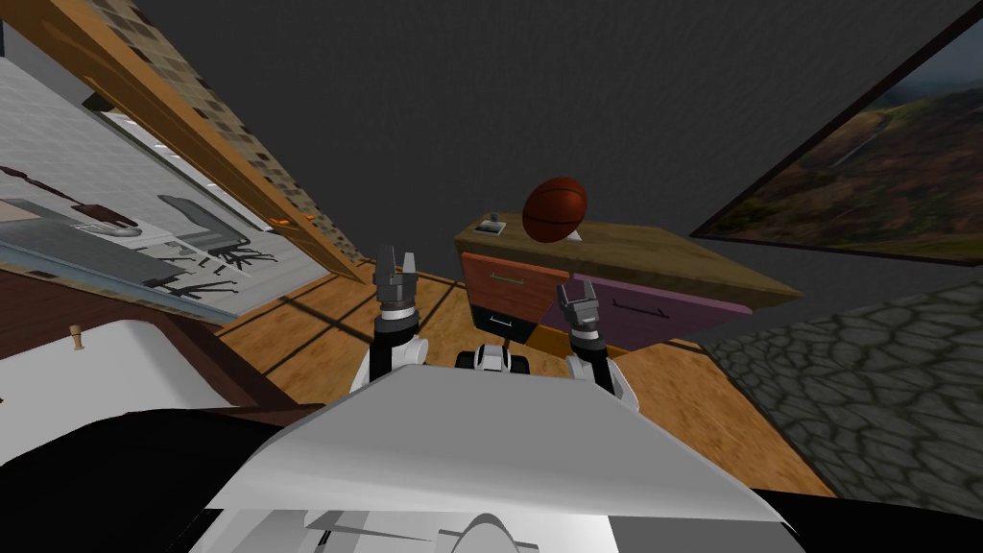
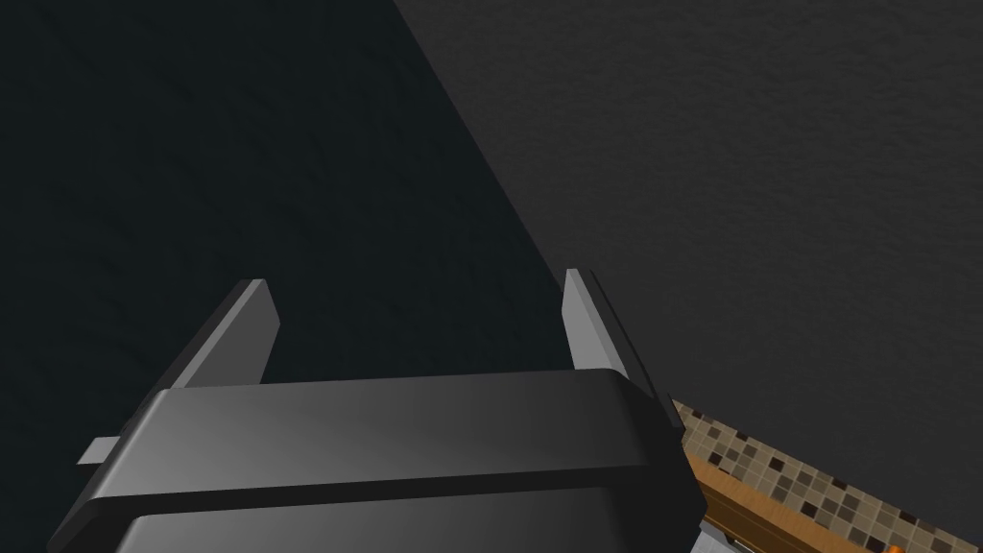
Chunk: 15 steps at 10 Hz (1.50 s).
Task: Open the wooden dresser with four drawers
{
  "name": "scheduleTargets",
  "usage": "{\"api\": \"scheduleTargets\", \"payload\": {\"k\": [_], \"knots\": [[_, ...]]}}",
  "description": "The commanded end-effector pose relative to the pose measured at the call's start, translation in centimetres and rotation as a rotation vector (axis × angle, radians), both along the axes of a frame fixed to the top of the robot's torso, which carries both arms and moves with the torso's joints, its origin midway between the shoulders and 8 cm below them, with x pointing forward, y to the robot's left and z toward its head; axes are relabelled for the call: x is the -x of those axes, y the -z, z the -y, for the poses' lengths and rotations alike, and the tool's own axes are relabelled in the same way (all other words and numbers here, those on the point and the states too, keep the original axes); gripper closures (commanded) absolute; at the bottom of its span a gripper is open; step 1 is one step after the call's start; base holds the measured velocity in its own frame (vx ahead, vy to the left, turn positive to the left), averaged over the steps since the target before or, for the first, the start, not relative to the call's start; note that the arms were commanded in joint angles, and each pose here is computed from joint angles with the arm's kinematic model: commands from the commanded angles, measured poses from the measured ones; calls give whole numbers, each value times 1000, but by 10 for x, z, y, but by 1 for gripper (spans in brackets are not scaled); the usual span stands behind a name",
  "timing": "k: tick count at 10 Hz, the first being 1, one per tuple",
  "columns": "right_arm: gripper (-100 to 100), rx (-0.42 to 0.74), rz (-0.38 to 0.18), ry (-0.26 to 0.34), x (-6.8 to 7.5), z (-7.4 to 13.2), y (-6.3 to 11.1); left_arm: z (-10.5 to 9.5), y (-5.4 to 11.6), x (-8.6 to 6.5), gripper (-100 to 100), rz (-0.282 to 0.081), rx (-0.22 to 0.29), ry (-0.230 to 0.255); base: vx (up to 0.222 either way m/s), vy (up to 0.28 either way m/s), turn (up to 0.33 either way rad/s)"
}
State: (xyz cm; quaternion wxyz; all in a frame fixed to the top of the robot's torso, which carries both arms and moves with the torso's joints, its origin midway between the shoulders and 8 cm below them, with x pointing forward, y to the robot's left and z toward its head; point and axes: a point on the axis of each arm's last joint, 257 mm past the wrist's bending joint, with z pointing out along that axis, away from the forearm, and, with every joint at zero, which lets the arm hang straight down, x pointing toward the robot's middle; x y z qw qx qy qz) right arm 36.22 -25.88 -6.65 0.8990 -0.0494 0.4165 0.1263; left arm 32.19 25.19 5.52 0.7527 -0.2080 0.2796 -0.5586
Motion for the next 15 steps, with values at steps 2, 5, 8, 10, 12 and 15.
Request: {"api": "scheduleTargets", "payload": {"k": [2, 5, 8, 10, 12, 15], "knots": [[-100, 73, 12, 64, -1, 3, 10, 0, 0, 0, 0, 0, 0, 0, 37, 66, -33], [-100, 129, 19, 114, -3, 5, 18, 0, 0, 0, 0, 0, 0, 0, 38, 60, -30], [-100, 185, 26, 164, -4, 7, 26, 0, 0, 0, 0, 0, 0, 0, 34, 56, -32], [-100, 213, 33, 188, -4, 7, 26, 0, 0, 0, 0, 0, 0, 0, 32, 59, -21], [-100, 259, 37, 231, -6, 10, 34, 0, 0, 0, 0, 0, 0, 0, 33, 62, -48], [-100, 314, 41, 280, -7, 13, 42, 0, 0, 0, 0, 0, 0, 0, 26, 49, -29]]}}
